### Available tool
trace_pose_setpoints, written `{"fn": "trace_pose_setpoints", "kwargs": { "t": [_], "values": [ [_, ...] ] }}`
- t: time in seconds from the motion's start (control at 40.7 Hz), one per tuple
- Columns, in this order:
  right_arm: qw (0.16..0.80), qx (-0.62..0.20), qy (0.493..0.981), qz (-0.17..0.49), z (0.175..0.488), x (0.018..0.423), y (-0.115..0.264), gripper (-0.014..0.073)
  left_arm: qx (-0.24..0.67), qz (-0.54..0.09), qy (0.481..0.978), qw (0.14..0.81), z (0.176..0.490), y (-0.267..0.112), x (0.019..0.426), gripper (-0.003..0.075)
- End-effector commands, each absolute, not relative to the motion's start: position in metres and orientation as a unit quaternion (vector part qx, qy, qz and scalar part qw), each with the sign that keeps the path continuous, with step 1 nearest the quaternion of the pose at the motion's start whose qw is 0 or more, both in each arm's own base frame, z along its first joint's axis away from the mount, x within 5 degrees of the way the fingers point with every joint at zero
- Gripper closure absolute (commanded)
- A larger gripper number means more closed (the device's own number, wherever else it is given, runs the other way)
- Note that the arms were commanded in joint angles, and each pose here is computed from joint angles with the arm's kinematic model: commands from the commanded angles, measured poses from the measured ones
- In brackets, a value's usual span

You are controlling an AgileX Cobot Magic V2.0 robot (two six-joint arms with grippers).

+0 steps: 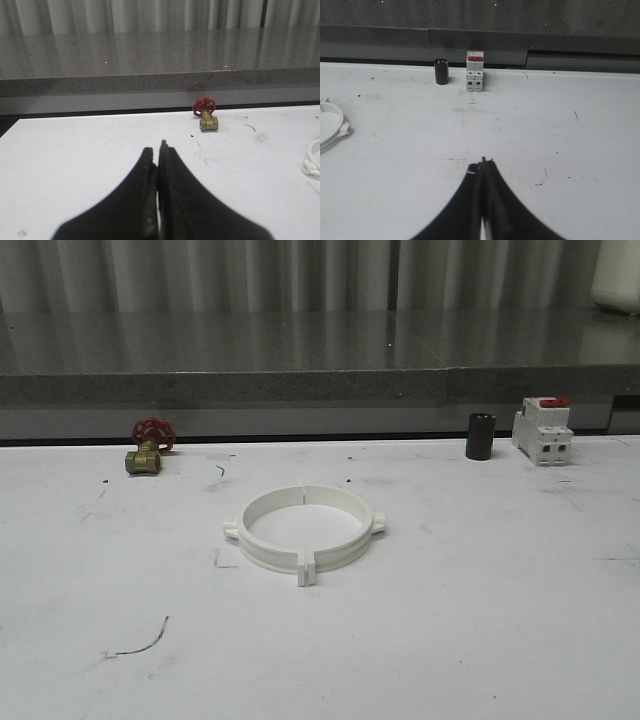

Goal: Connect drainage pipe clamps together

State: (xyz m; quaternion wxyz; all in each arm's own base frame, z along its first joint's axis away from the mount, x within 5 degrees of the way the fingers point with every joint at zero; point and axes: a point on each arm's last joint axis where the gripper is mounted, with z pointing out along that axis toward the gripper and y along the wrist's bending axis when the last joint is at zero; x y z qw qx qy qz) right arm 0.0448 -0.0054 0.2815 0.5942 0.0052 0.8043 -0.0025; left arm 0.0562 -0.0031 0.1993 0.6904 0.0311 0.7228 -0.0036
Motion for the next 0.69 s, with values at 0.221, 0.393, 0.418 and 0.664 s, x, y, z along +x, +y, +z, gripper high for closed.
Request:
{"fn": "trace_pose_setpoints", "kwargs": {
  "t": [0.221, 0.393, 0.418, 0.664],
  "values": [
    [0.632, -0.002, 0.775, -0.011, 0.296, 0.046, -0.006, 0.0657, 0.025, -0.002, 0.687, 0.726, 0.207, -0.002, 0.055, 0.0741],
    [0.630, -0.002, 0.776, -0.011, 0.296, 0.046, -0.006, 0.0657, 0.025, -0.002, 0.687, 0.726, 0.207, -0.002, 0.055, 0.0741],
    [0.630, -0.003, 0.776, -0.012, 0.295, 0.046, -0.006, 0.0657, 0.025, -0.002, 0.687, 0.726, 0.207, -0.002, 0.055, 0.0741],
    [0.672, -0.014, 0.740, -0.005, 0.265, 0.059, -0.001, 0.0657, 0.025, -0.002, 0.687, 0.726, 0.207, -0.002, 0.055, 0.0741]
  ]
}}
